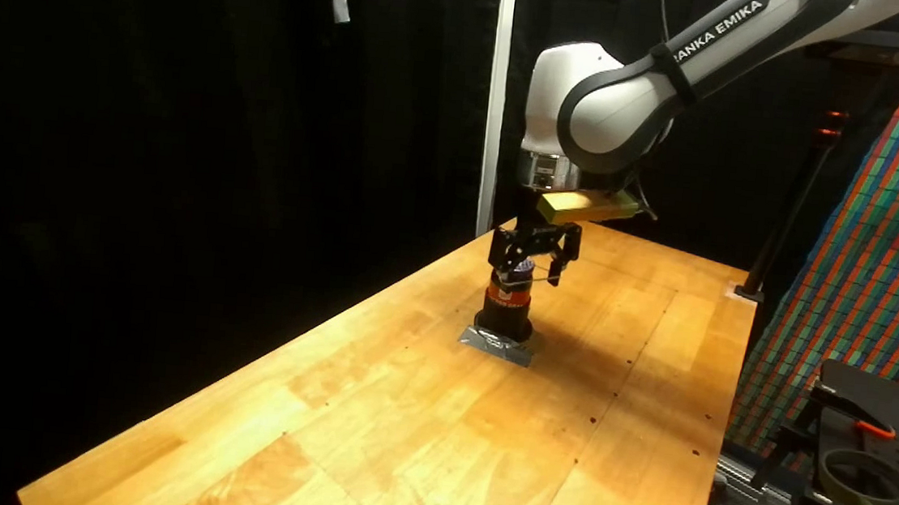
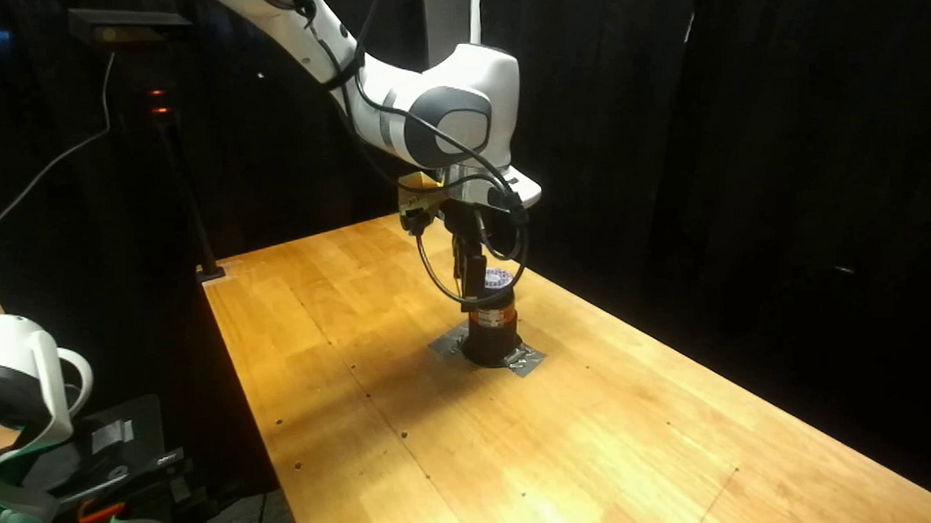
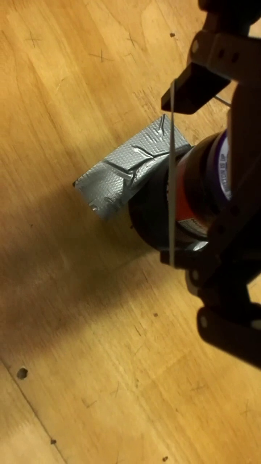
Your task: Put the rubber band on the cup
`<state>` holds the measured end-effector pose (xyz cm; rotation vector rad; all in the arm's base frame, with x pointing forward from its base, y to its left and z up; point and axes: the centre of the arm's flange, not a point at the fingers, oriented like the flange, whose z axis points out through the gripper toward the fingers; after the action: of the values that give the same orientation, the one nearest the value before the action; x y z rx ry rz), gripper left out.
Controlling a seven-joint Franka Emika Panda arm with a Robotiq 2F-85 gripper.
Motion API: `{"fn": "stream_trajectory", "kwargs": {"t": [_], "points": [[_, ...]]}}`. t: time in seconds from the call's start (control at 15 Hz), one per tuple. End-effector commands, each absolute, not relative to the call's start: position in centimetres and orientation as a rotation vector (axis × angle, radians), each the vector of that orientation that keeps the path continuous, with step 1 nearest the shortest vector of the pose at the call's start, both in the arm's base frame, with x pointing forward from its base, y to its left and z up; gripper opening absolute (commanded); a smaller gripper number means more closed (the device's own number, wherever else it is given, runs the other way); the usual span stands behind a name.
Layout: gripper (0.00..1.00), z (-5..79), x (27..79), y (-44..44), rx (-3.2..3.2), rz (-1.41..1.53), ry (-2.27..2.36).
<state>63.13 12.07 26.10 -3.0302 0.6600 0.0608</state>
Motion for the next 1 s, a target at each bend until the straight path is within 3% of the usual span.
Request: {"fn": "stream_trajectory", "kwargs": {"t": [0.0,0.47,0.67,0.93], "points": [[0.66,26.6,59.6,13.7,-3.078,-0.005,0.637],[0.11,26.3,55.3,17.0,-3.156,-0.327,0.608],[0.08,26.5,53.8,17.6,-3.082,-0.611,0.643],[0.12,26.6,52.3,16.8,-2.987,-0.925,0.670]]}}
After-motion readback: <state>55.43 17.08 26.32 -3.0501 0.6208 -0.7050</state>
